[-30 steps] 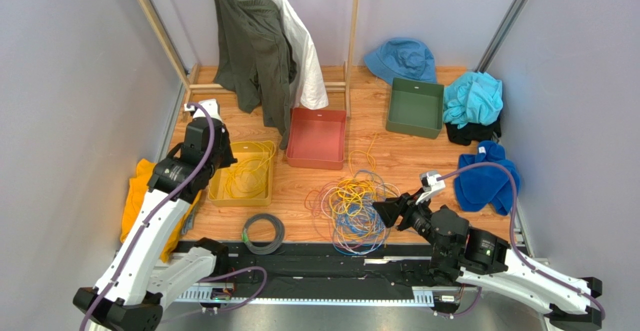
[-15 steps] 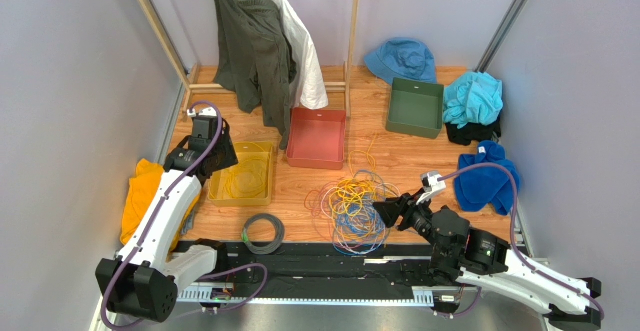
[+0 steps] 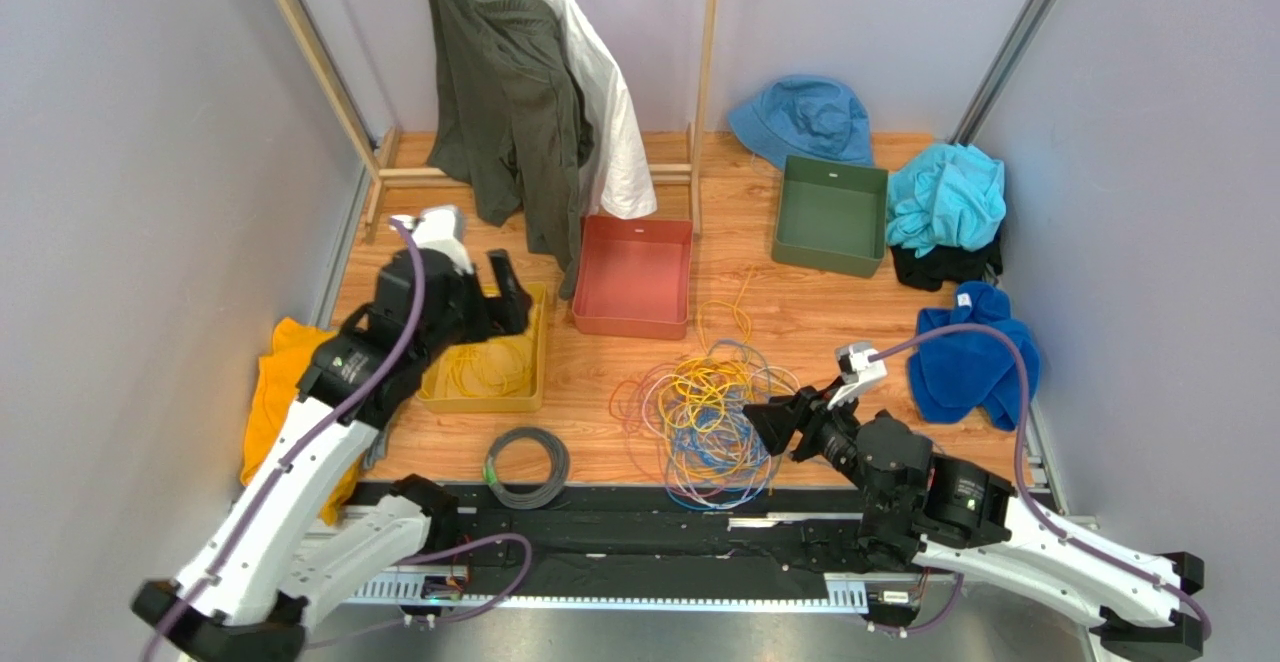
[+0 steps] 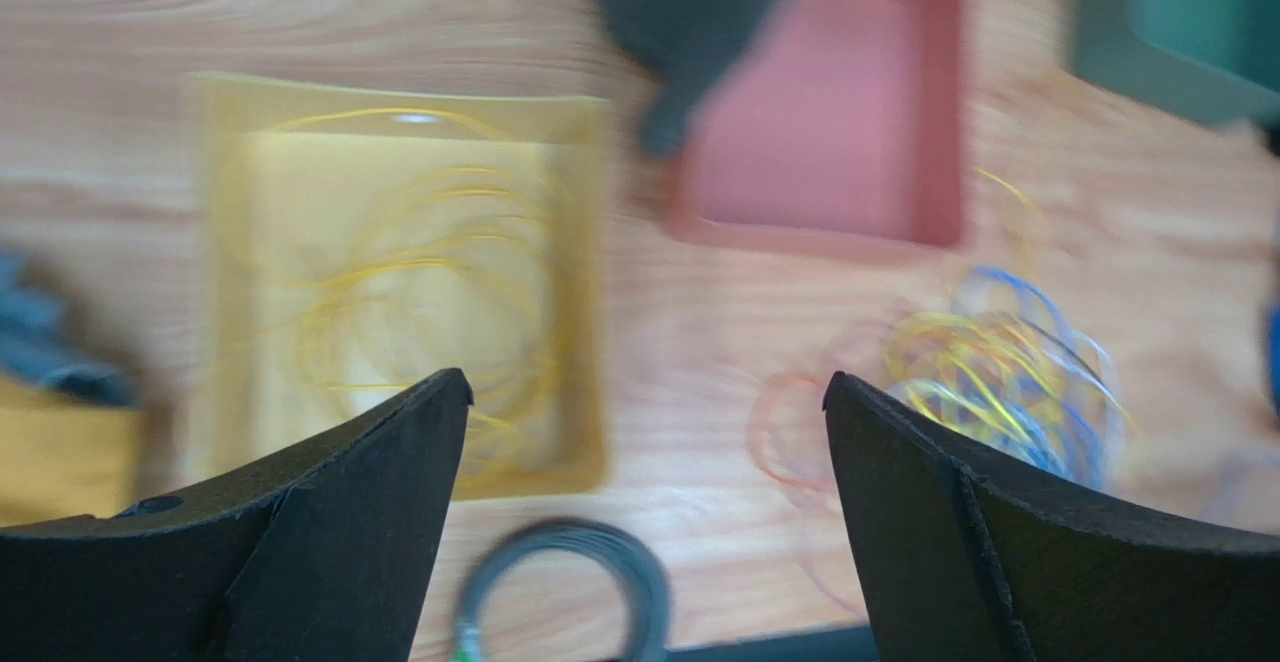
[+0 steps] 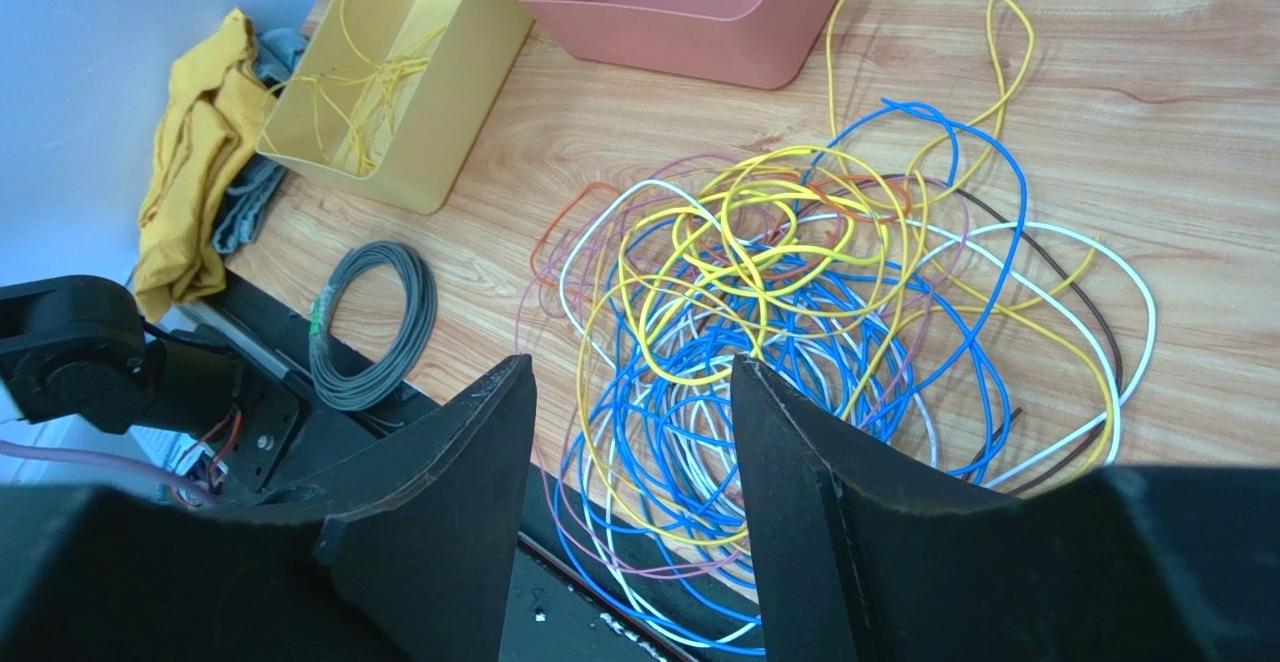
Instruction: Untangle the cables
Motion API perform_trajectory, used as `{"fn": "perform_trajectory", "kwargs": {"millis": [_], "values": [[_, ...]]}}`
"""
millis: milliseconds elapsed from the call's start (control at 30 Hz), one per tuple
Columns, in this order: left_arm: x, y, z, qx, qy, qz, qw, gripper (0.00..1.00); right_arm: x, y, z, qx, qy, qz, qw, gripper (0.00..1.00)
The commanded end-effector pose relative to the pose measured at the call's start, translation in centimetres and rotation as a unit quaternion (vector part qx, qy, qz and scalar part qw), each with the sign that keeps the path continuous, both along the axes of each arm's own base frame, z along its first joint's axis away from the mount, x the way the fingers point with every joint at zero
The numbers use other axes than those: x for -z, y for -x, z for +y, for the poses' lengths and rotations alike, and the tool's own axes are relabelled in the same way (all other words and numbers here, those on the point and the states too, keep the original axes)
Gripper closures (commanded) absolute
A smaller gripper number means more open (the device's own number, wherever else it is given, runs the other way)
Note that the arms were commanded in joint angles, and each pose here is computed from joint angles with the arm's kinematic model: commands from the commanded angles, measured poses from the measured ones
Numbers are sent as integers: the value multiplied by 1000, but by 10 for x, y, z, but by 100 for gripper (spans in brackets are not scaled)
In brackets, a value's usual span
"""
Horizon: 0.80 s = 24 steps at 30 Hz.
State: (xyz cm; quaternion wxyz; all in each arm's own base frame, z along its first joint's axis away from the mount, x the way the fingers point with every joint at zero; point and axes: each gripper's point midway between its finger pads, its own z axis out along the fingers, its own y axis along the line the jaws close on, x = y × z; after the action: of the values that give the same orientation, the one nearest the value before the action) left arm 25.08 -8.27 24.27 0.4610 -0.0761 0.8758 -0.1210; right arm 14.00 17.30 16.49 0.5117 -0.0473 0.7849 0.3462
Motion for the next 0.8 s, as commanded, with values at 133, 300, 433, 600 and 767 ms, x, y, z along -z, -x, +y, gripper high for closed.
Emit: {"fn": "perform_trajectory", "kwargs": {"millis": [133,300,433,600,767], "values": [[22,41,-156,147,24,-20,989,1,-8,-10,2,34,-26,2,999,45],[74,57,-231,231,79,39,969,1,-7,-10,-2,39,-34,3,999,46],[110,71,-258,279,109,42,953,1,-5,-8,-6,41,-30,6,999,48],[134,76,-291,324,64,60,942,10,0,-9,-11,50,-14,9,999,48],[146,80,-310,336,82,67,936,24,2,-9,-12,52,-9,10,999,48]]}}
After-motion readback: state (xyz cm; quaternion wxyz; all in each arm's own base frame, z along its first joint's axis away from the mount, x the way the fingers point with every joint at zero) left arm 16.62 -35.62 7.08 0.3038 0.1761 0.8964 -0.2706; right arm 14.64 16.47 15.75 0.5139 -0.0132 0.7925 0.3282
